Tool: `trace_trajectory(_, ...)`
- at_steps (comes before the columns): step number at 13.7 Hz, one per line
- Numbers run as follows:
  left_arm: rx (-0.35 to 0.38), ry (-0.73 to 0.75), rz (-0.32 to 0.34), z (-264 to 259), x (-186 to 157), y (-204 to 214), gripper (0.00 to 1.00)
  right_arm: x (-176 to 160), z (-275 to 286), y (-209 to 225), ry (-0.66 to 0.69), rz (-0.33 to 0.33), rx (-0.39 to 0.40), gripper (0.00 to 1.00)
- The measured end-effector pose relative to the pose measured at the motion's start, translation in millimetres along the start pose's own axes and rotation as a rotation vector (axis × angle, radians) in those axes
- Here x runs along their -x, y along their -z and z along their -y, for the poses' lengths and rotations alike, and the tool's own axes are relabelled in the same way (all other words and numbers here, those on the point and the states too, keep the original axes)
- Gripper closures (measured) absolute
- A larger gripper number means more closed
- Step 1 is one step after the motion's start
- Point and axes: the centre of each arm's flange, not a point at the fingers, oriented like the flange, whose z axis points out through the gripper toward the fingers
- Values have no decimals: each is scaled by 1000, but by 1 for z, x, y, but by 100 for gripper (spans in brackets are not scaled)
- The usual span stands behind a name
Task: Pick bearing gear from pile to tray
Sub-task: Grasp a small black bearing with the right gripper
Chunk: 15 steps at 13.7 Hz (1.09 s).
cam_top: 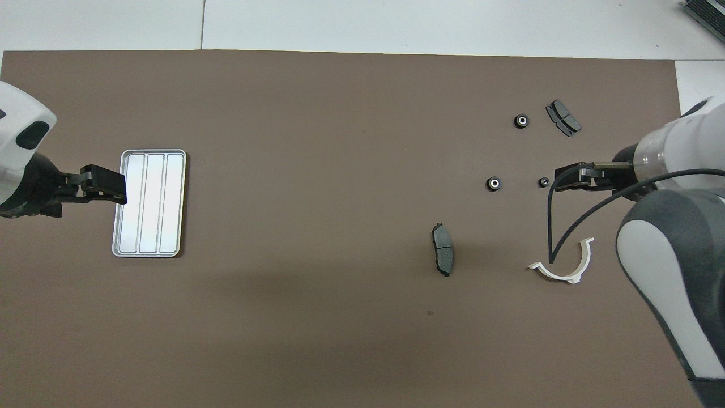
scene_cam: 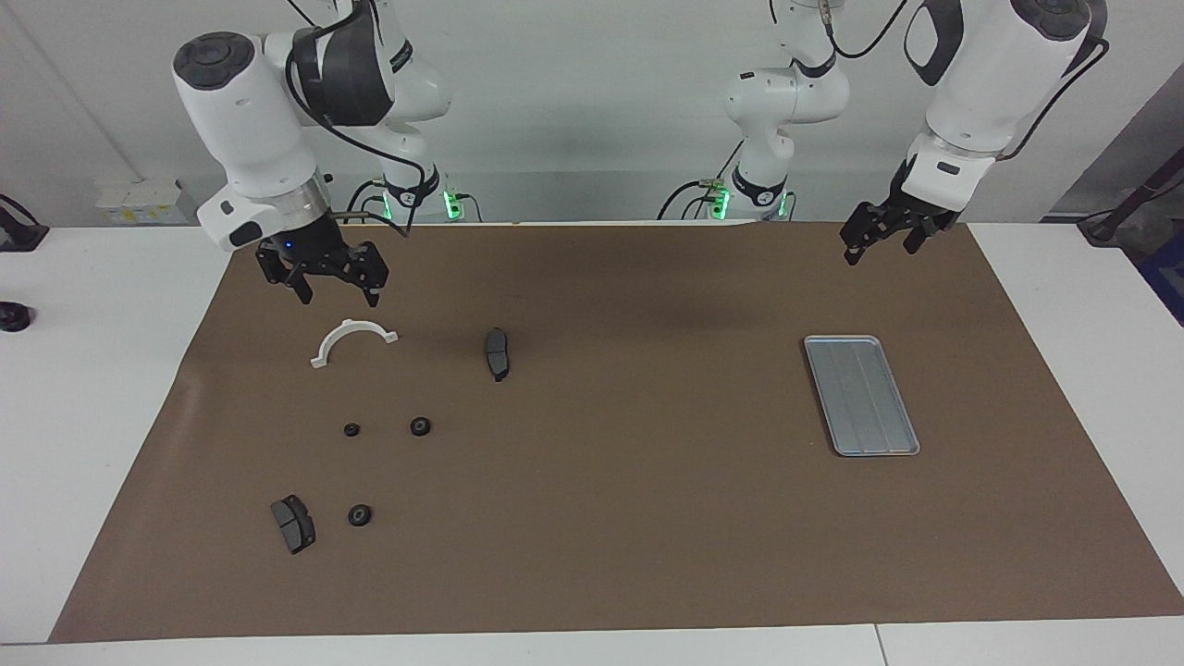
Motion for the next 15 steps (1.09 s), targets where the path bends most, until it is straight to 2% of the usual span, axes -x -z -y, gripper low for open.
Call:
trace_trajectory(6,0,0,0,0,0,0,0,-39,20,-108,22,-21,-3,0)
trace_trajectory(11,0,0,0,0,0,0,0,-39,35,-166,45,-22,-4,0)
trace_trajectory(15,0,0,0,0,0,0,0,-36,44,-197,60,-34,-7,0)
